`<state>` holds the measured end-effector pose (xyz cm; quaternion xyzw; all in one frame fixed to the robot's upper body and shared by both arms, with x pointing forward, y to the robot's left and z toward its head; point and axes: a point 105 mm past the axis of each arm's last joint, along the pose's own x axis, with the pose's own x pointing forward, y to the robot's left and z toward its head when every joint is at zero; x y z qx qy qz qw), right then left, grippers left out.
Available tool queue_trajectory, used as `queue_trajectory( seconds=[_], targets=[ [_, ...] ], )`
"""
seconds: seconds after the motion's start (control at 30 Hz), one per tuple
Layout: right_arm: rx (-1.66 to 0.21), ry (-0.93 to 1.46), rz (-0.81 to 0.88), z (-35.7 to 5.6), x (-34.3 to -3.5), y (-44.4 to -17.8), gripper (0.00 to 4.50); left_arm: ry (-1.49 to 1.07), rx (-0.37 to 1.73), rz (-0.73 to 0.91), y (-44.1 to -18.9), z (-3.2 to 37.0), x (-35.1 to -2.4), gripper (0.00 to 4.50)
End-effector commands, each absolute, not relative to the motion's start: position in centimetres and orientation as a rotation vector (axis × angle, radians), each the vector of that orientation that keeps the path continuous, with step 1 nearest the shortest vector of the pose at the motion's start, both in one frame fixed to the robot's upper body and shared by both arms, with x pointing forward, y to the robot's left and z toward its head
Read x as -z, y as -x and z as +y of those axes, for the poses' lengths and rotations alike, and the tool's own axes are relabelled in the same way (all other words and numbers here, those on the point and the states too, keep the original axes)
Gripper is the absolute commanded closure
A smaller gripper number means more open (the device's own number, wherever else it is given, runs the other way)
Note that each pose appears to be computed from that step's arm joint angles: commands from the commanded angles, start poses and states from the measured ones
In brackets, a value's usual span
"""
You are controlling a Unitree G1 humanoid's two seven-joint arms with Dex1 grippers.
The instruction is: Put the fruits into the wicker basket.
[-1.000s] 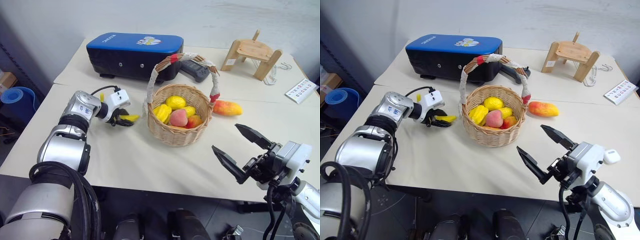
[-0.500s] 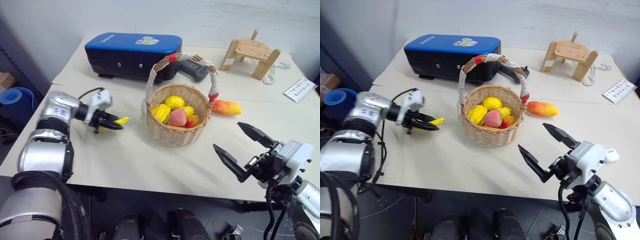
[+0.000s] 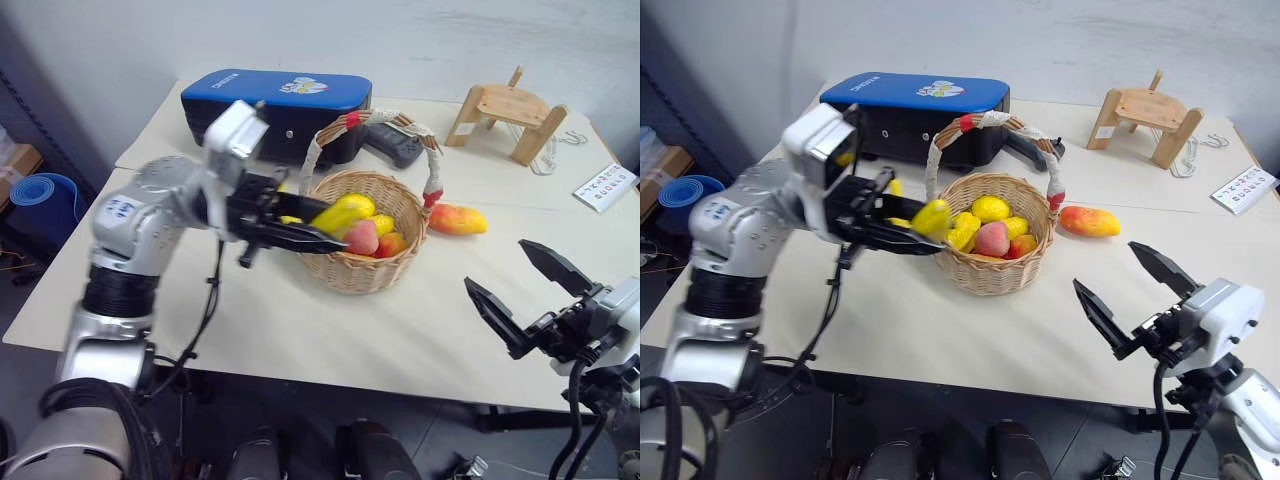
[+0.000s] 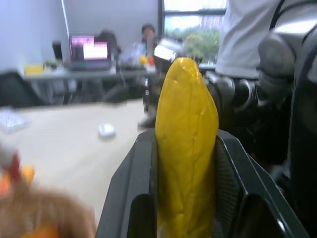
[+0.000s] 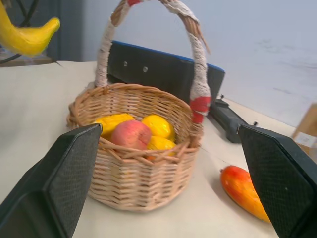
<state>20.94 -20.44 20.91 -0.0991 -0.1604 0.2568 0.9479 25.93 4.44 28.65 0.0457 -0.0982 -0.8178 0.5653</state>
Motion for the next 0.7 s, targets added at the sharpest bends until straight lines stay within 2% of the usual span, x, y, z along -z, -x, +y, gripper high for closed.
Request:
queue_trajectory(
  seconds=[0.03,0.2,0.3,0.37,0.47,0.7],
  targets=[
    [-0.503,0.221,-0.386,-20.7,-22.0,-20.6,0.00,-0.133,1.872,-0.340,-26.0,2.6,-29.8,3.42],
    [-0.491,0.215,-0.410,-20.4,-22.0,-19.9,0.00,-0.426,1.767,-0.383,-28.9,0.6,-27.0,3.42],
    [-0.474,0.206,-0.413,-20.4,-21.8,-19.7,0.00,-0.505,1.662,-0.340,-31.8,-0.4,-25.3,3.42],
    [-0.468,0.201,-0.412,-20.4,-21.7,-19.6,0.00,-0.601,1.565,-0.379,-33.6,-1.0,-24.9,3.42],
    [-0.465,0.193,-0.409,-20.3,-21.4,-19.4,0.00,-0.514,1.497,-0.405,-35.0,-1.9,-25.5,3.42],
    [-0.445,0.219,-0.393,-21.0,-21.5,-19.5,0.00,-0.411,1.600,-0.403,-34.3,-1.9,-25.9,1.29]
  ],
)
